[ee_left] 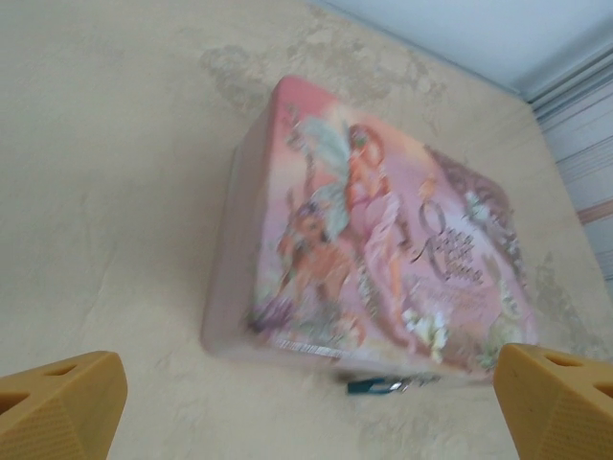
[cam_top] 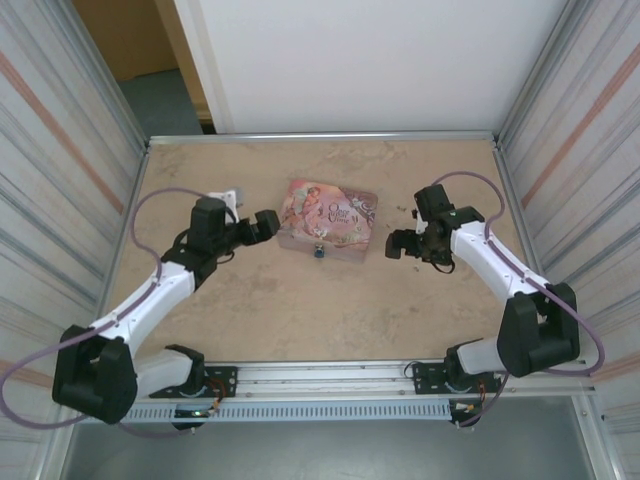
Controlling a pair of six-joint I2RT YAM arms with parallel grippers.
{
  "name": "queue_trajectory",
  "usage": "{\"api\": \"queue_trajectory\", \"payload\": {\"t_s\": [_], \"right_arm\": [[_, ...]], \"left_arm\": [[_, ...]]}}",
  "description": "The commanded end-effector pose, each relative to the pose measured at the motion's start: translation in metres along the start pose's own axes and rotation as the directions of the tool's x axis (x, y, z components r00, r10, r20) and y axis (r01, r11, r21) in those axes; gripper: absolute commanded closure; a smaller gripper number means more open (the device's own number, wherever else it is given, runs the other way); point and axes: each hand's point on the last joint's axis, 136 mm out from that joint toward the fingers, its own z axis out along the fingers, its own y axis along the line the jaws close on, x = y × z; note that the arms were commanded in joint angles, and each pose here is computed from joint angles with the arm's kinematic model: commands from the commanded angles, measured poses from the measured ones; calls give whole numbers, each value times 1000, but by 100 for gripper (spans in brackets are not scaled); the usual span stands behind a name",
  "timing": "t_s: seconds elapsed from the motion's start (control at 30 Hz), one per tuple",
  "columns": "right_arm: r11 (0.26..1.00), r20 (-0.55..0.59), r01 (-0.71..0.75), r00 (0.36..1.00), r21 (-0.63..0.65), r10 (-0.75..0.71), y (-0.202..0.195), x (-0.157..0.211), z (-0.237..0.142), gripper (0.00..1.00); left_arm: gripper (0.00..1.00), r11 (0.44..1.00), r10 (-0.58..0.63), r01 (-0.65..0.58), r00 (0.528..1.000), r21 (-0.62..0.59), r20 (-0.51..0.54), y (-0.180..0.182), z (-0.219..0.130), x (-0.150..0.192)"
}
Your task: Unlock a padlock with a key
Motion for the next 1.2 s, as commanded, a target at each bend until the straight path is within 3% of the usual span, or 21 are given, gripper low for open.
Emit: {"api": "queue_trajectory", "payload": {"t_s": [0.0,0.33,0.7,1.17], "right_arm": [[997,-76,32,997,70,-27,-14,12,9,7],[991,-170,58,985,117,-38,-23,11,42,29],[991,-180,36,984,132,-12,-33,1,65,54],[985,-223,9,974,173,31,-50,5,77,73]], "left_arm": [[1,998,-31,32,999,-49,15,16,-11,15],[1,991,-72,71,997,-111,-3,41,-26,47],[1,989,-82,81,997,-127,-2,44,-24,46],[1,986,-84,82,996,-148,-10,48,-25,48]]}}
